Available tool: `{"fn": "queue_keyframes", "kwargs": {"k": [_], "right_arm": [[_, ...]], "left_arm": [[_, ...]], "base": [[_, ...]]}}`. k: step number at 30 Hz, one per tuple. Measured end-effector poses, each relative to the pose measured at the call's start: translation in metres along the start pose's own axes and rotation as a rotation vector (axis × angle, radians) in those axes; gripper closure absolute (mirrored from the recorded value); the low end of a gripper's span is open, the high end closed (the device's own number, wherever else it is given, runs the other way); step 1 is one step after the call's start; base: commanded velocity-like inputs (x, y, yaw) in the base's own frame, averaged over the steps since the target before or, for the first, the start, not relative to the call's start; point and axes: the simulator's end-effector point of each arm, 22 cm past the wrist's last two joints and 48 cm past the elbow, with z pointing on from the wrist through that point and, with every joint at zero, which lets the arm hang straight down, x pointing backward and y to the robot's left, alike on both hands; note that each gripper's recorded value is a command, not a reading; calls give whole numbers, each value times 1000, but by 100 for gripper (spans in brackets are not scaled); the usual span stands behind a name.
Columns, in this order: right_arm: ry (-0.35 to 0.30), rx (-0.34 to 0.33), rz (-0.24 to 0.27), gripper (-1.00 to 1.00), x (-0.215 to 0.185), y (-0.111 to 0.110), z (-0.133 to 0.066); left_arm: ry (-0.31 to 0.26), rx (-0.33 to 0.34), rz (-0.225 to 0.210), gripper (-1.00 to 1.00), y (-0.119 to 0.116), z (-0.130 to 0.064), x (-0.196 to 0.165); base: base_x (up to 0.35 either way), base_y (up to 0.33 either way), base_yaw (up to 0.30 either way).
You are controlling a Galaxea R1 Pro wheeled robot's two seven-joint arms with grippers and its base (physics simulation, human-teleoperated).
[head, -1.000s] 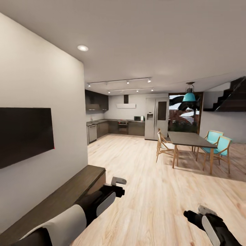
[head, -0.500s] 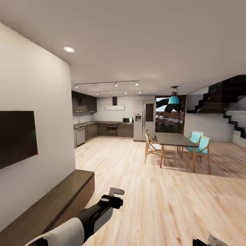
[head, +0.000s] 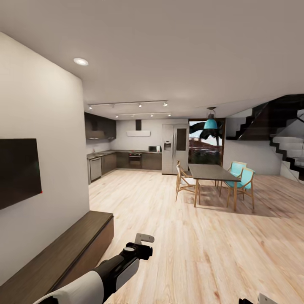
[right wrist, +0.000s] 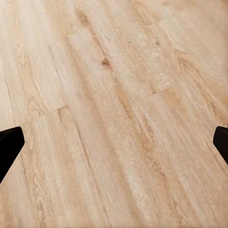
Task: Place each of the two pumpkins and all three candles from the living room inside a cabinet in the living room (use any cabinet), then make sure every cabinet is closed, and position the cauldron so it is next to a table in the living room.
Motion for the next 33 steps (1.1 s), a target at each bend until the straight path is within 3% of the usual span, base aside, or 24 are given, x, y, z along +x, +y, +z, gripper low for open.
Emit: {"fn": "queue_keyframes", "kwargs": {"k": [33], "right_arm": [[62,36,-14,-100,16,-16,-16]], "left_arm": [[55,10,-10,-100,-4,-9,14]], "base": [[0,0,4]]}}
